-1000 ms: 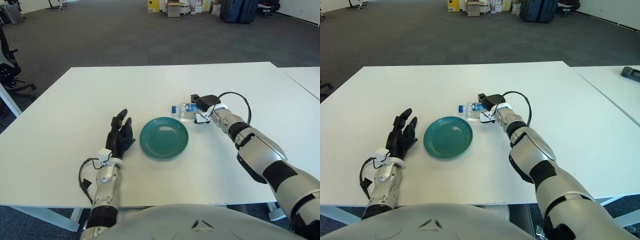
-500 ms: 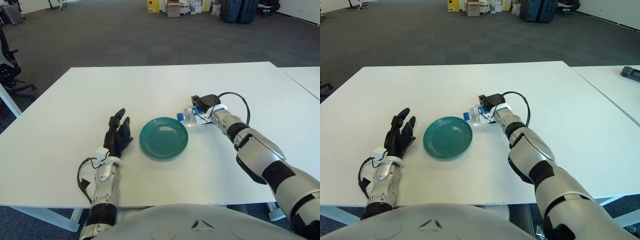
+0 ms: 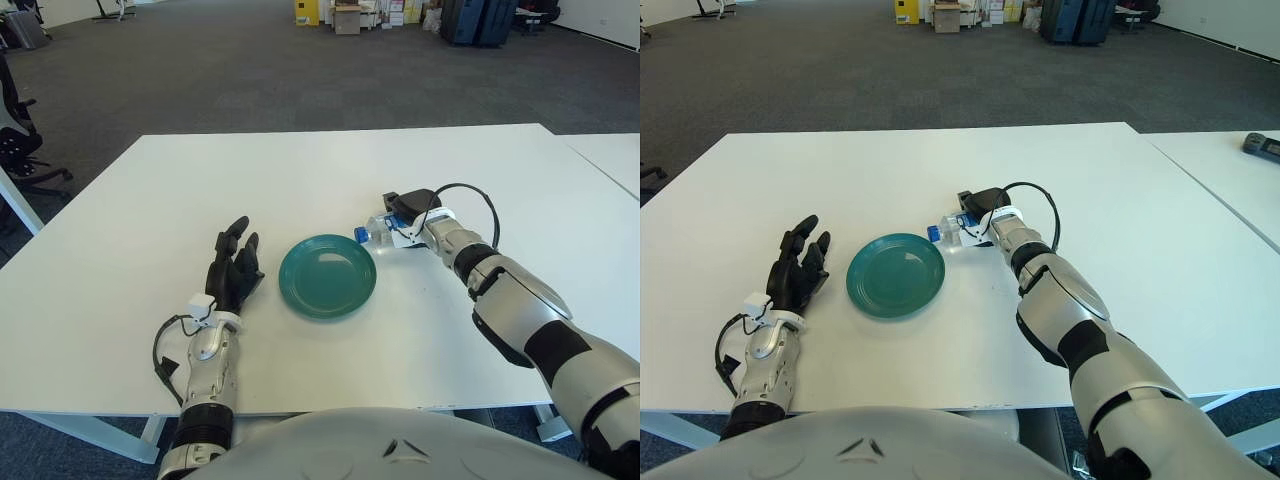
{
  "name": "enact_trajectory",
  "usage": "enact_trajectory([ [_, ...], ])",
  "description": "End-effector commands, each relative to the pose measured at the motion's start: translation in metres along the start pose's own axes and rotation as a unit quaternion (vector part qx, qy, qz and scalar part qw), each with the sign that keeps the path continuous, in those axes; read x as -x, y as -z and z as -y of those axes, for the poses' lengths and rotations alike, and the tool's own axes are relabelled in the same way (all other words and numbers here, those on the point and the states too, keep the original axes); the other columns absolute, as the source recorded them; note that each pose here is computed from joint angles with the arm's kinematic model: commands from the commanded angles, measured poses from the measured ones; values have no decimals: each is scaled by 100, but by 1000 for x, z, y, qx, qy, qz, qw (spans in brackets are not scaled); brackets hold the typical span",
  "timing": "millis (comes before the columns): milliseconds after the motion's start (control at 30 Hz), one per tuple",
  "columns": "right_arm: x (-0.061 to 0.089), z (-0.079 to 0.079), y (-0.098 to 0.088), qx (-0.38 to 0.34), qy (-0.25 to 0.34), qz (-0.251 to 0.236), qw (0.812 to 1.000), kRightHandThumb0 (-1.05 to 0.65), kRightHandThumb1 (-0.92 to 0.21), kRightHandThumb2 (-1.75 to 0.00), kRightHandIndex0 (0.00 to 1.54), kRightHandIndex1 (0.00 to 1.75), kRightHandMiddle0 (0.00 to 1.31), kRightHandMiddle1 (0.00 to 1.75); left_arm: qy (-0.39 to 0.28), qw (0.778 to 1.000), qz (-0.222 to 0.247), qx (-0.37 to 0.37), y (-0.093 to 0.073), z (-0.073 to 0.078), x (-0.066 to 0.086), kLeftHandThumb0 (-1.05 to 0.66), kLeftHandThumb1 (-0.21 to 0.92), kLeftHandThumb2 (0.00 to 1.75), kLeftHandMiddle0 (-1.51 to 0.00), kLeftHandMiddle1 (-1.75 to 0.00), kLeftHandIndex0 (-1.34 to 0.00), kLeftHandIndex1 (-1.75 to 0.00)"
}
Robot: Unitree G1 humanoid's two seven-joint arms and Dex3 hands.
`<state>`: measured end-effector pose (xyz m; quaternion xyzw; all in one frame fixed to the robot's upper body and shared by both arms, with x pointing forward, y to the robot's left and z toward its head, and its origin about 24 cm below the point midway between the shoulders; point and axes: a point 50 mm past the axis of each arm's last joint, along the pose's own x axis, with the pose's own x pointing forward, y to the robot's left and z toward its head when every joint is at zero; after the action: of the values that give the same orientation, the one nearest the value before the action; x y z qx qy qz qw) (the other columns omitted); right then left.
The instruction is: Put the bottle into the plate.
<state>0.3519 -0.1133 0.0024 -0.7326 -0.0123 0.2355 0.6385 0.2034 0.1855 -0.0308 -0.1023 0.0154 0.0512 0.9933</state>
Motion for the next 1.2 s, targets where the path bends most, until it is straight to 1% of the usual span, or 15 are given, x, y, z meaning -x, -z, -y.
enact_trajectory([
  [0, -1, 7, 7, -24, 9, -22, 999, 0, -15, -150, 76, 168, 51, 175, -19, 999, -47, 14, 20, -8, 16, -76, 92, 85, -38, -1, 0, -77],
  [67, -1, 7, 9, -50, 16, -34, 998, 0, -15, -150, 76, 169, 51, 175, -18, 999, -47, 13, 20, -8, 17, -76, 92, 85, -38, -1, 0, -77],
  [133, -1, 9, 11, -94, 30, -53, 994, 0, -15, -150, 76, 169, 51, 175, -18, 999, -48, 11, 21, -9, 17, -76, 92, 85, -39, -1, 0, -77],
  [200, -1, 12, 14, -155, 48, -75, 984, 0, -15, -150, 75, 169, 51, 175, -18, 999, -49, 10, 21, -9, 17, -76, 92, 84, -39, -1, 0, -77],
  [300, -1, 22, 22, -269, 85, -104, 954, 0, -15, -150, 75, 170, 51, 175, -18, 999, -50, 8, 22, -10, 18, -75, 92, 84, -39, -1, 0, -77],
  [400, -1, 27, 28, -329, 104, -115, 931, 0, -15, -151, 75, 171, 51, 175, -18, 998, -51, 7, 23, -11, 18, -75, 92, 85, -40, -1, 0, -77],
  [433, 0, 29, 31, -359, 114, -118, 919, 0, -15, -151, 75, 172, 51, 175, -18, 998, -51, 7, 23, -11, 18, -75, 92, 85, -40, -1, 0, -77],
  [533, 1, 33, 38, -413, 132, -121, 893, 0, -15, -152, 74, 173, 51, 175, -17, 999, -51, 7, 23, -12, 18, -75, 92, 85, -41, -2, 0, -77],
  [600, 3, 39, 42, -465, 154, -109, 865, 0, -15, -152, 74, 173, 52, 175, -15, 999, -50, 7, 24, -13, 18, -74, 92, 85, -41, -2, 0, -77],
  [633, 3, 42, 43, -481, 162, -104, 855, 0, -15, -151, 73, 173, 51, 175, -15, 999, -50, 7, 24, -13, 18, -74, 92, 86, -41, -2, 0, -78],
  [700, 8, 50, 42, -548, 203, -62, 809, 0, -17, -148, 72, 171, 50, 175, -12, 999, -50, 7, 25, -13, 17, -73, 92, 86, -41, -1, 0, -78],
  [767, 11, 54, 43, -578, 221, -40, 784, 0, -16, -150, 71, 173, 51, 175, -10, 999, -51, 8, 26, -13, 17, -72, 92, 86, -41, -1, 0, -77],
  [833, 11, 55, 42, -590, 221, -33, 775, 0, -14, -152, 72, 174, 52, 175, -10, 999, -51, 8, 27, -13, 16, -72, 92, 86, -40, -1, 0, -76],
  [1033, 13, 56, 40, -627, 212, -13, 749, 0, -2, -166, 81, 175, 62, 175, -10, 999, -53, 6, 27, -13, 16, -71, 92, 88, -40, 0, 0, -75],
  [1167, 15, 55, 37, -649, 209, 1, 732, 0, -1, -167, 82, 175, 63, 175, -10, 999, -53, 3, 28, -13, 16, -71, 92, 88, -40, 0, 0, -75],
])
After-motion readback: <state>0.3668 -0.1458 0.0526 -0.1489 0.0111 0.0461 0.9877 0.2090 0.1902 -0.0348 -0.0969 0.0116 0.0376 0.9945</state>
